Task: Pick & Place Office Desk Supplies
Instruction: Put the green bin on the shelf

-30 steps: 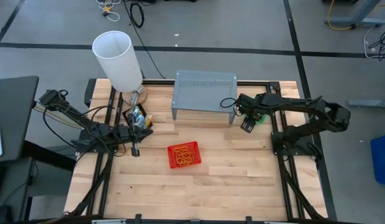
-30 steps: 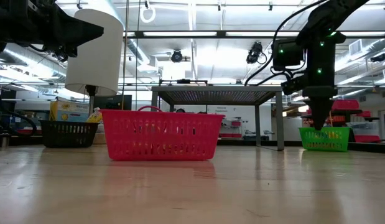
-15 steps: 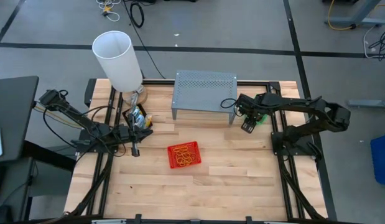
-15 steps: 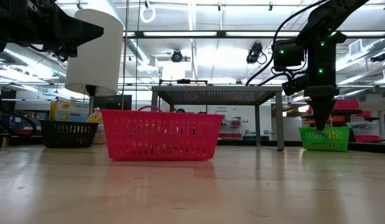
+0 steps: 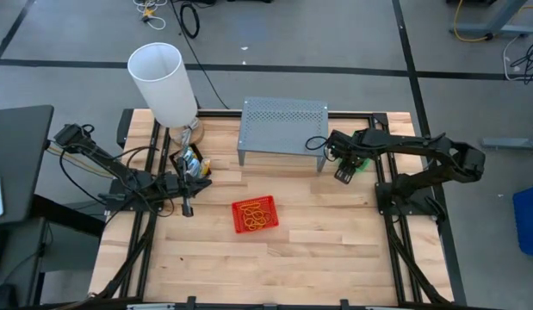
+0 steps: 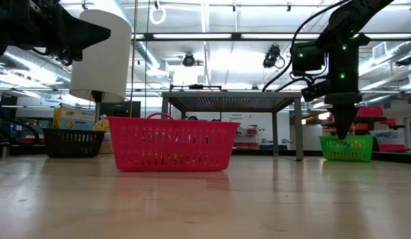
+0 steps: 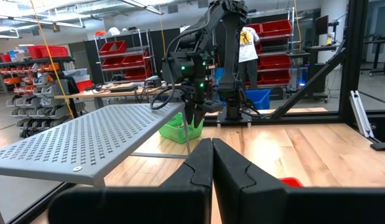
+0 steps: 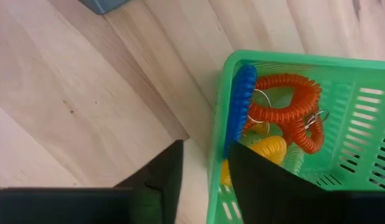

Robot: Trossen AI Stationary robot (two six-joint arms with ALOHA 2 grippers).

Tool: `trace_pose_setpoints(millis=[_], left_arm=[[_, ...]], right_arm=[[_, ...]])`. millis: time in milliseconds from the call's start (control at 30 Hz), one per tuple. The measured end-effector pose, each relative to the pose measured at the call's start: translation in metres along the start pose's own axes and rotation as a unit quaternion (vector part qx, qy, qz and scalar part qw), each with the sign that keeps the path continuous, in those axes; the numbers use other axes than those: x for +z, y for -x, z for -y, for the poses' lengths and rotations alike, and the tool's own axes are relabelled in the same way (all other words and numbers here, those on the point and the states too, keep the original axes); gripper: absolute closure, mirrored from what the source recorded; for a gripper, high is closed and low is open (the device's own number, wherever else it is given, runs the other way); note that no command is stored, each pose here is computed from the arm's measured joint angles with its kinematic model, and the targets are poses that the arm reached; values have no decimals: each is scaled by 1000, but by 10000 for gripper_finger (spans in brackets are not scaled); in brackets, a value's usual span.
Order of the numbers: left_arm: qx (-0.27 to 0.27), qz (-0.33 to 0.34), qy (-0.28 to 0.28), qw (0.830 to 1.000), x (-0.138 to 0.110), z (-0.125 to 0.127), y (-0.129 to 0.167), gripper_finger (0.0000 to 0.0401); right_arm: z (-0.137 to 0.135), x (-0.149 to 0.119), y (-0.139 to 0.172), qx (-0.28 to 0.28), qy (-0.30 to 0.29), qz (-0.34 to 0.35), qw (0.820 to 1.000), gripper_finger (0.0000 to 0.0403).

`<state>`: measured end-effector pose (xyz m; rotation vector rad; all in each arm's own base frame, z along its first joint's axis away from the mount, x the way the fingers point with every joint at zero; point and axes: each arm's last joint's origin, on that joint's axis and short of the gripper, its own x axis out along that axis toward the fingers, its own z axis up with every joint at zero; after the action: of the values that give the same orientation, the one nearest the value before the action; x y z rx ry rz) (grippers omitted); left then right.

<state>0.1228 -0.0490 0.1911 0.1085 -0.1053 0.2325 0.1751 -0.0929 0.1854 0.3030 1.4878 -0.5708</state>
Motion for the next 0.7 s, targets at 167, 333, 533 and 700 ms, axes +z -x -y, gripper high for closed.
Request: trace_pose_setpoints(millis=[167, 333, 533, 700], left_arm=[[0, 0, 0, 1000, 0, 0, 0, 396], [0, 0, 0, 1000, 0, 0, 0, 396], [0, 1, 4, 1000, 0, 0, 0, 396], [0, 1, 4, 1000, 0, 0, 0, 396]], right_arm=[[0, -2, 0, -2, 3, -8, 1000, 351], [0, -3, 0, 3, 10, -17, 1000, 391], [-3, -9, 1, 9, 11, -42, 999, 395], [-8, -12, 2, 12, 21, -54, 998, 394]])
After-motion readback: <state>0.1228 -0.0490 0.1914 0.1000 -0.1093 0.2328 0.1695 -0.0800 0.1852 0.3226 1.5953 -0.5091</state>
